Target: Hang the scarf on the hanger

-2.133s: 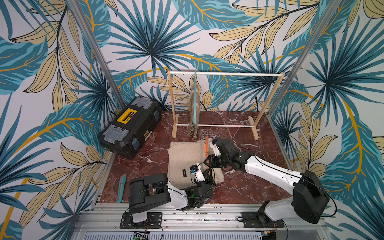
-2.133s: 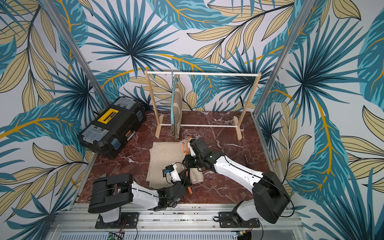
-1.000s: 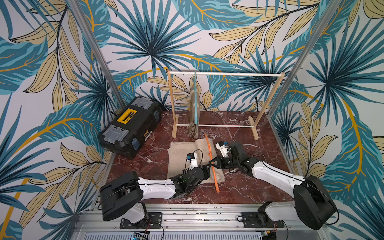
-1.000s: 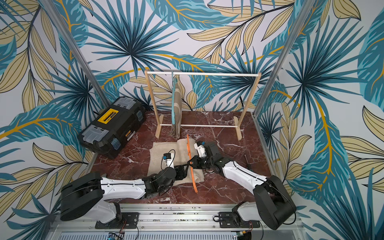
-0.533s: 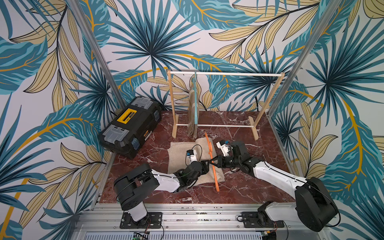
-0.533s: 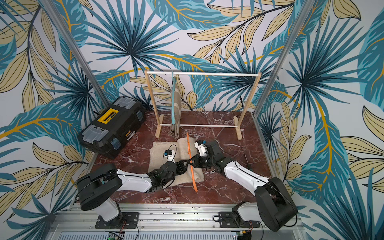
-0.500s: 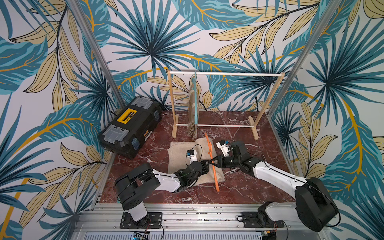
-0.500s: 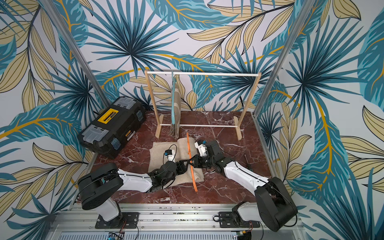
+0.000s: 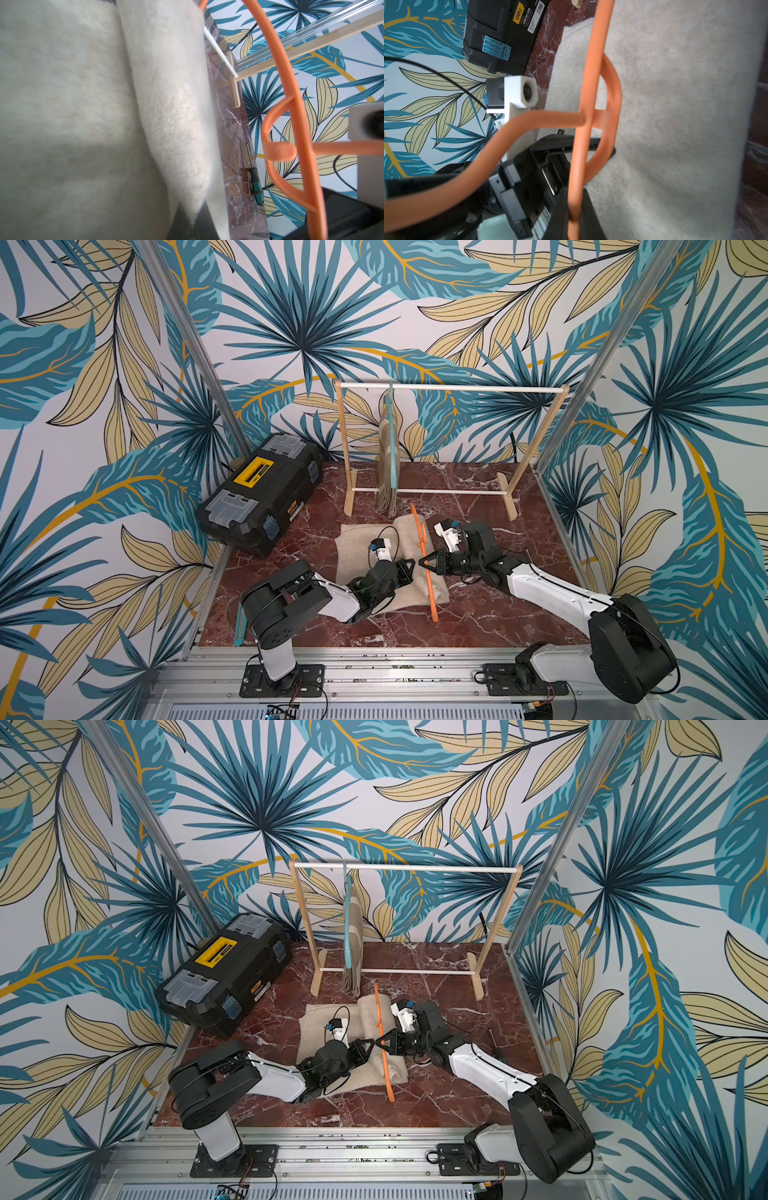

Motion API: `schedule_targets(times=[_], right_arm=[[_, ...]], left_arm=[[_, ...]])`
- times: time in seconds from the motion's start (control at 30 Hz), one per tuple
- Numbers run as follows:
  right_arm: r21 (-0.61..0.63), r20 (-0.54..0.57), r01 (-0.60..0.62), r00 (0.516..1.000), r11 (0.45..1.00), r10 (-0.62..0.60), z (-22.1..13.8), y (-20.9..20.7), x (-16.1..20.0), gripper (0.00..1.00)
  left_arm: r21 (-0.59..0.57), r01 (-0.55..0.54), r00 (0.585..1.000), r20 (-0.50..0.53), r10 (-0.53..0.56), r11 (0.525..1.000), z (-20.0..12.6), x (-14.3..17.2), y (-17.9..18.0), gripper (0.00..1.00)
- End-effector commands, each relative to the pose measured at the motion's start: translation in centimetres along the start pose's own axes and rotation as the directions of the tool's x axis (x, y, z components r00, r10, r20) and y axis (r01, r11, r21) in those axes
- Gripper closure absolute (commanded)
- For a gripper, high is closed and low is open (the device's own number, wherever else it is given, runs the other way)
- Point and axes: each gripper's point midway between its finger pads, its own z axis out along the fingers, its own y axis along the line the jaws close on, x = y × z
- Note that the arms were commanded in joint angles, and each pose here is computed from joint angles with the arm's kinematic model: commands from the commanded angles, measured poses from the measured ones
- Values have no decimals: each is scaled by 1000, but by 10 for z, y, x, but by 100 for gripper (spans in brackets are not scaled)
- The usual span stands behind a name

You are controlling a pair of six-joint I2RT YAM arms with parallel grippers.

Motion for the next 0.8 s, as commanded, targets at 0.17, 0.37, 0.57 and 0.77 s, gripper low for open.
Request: schedule_targets(times=[0.17,0.37,0.57,0.77], right_arm=[[-159,27,26,999,987,-22,1,24,-5,100],[-154,60,-48,996,987,58,9,11,-6,100],[-172,65,-157,983,973,170,19,-2,-2,100],[-122,33,-219,974,968,225,28,-18,11,100]], left_arm=[[-72,-62,982,-181,48,995,-59,-45,17,100],[-138,-123,952,-297,78,983,-92,-65,49,100],[-197,-104,959,-281,45,975,-110,-71,82,100],[-202,-86,963,-268,29,976,-119,-75,87,100]])
